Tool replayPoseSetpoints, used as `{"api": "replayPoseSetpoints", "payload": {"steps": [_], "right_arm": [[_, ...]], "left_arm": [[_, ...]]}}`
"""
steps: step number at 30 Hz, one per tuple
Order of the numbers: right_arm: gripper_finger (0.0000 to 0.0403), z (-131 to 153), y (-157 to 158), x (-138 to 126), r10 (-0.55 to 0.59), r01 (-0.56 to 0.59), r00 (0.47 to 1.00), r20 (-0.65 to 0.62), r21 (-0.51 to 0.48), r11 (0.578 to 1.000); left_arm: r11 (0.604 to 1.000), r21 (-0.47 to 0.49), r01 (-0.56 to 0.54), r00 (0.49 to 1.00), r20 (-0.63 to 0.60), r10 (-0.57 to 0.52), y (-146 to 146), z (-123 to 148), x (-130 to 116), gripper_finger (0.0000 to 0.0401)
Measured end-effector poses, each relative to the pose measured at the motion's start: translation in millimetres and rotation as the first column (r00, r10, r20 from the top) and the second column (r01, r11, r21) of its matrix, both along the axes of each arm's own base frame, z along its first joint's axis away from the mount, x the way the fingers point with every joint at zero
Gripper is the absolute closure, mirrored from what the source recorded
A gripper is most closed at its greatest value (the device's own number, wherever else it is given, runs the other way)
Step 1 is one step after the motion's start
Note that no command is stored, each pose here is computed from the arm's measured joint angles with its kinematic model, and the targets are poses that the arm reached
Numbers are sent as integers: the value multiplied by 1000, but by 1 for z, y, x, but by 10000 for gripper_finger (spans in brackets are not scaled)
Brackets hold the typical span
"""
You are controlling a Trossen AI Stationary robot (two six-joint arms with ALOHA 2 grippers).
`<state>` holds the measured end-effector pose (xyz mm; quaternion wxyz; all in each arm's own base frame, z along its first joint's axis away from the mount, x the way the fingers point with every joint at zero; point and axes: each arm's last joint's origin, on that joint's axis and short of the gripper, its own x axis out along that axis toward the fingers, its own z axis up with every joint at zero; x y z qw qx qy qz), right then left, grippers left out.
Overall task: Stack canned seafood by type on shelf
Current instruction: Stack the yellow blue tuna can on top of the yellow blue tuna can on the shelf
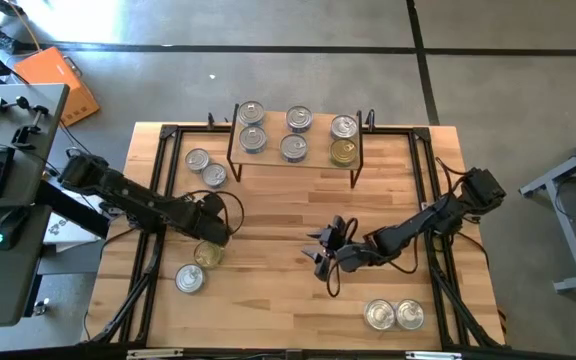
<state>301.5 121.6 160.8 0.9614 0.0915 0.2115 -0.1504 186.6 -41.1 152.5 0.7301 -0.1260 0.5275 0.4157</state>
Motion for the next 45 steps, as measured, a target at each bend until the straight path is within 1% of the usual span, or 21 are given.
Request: {"api": "replayPoseSetpoints", "payload": {"steps": [3,5,7,9,11,13,15,17,18,21,24,27,29,31,34,36,38,39,41,43,45], "right_arm": [[171,0,10,-5,24,-24,1000,-4,-38,999],[172,3,18,-12,13,-14,1000,-5,-79,997],[172,8,25,-21,15,-16,1000,-14,-94,995],[172,14,32,-34,49,-52,998,-46,-74,996],[172,20,38,-48,107,-109,990,-95,-22,994],[172,24,47,-63,185,-183,971,-150,33,983],[172,26,56,-75,279,-262,940,-194,110,959],[172,29,66,-86,360,-316,907,-218,212,925],[174,31,71,-91,369,-312,899,-237,247,917],[188,42,89,-104,336,-239,883,-329,300,923],[212,49,108,-115,306,-171,845,-438,321,932],[240,50,127,-121,313,-138,795,-520,348,927],[263,41,136,-124,328,-117,749,-576,373,921],[287,27,141,-125,326,-89,702,-634,375,923],[325,8,145,-122,290,-58,672,-682,343,938],[351,2,144,-116,271,-43,673,-688,330,943],[375,-5,141,-107,250,-53,685,-684,295,954],[385,-7,139,-101,229,-56,710,-666,270,961],[398,-10,130,-84,182,-63,766,-617,209,976],[398,-11,120,-65,170,-87,803,-571,170,982],[394,-12,107,-46,163,-105,825,-540,137,985]], "left_arm": [[998,-44,44,998,51,-42,-11,11,3,240],[993,-72,92,992,91,-86,-24,20,6,240],[986,-63,152,979,144,-142,-38,28,9,240],[972,-25,233,948,227,-221,-54,35,14,240],[945,38,325,894,313,-321,-71,41,18,240],[906,124,404,818,393,-419,-86,46,22,240],[864,215,456,736,455,-501,-100,52,26,240],[827,286,483,665,494,-560,-112,56,31,240],[809,314,496,638,501,-585,-116,58,32,240],[772,374,514,577,514,-634,-124,61,38,240],[757,402,514,559,513,-652,-126,61,42,240],[760,409,505,565,509,-649,-124,59,45,240],[771,403,494,574,515,-637,-123,58,48,240],[777,401,486,579,518,-630,-122,55,51,240],[778,401,484,591,506,-629,-121,49,54,240],[781,400,480,595,506,-625,-121,47,57,240],[778,404,481,578,521,-629,-123,46,61,240],[763,417,494,558,521,-646,-125,46,63,240],[720,452,526,509,511,-692,-131,48,66,240],[680,480,554,454,510,-731,-136,50,69,240],[652,494,575,417,509,-753,-138,51,72,240]]}}
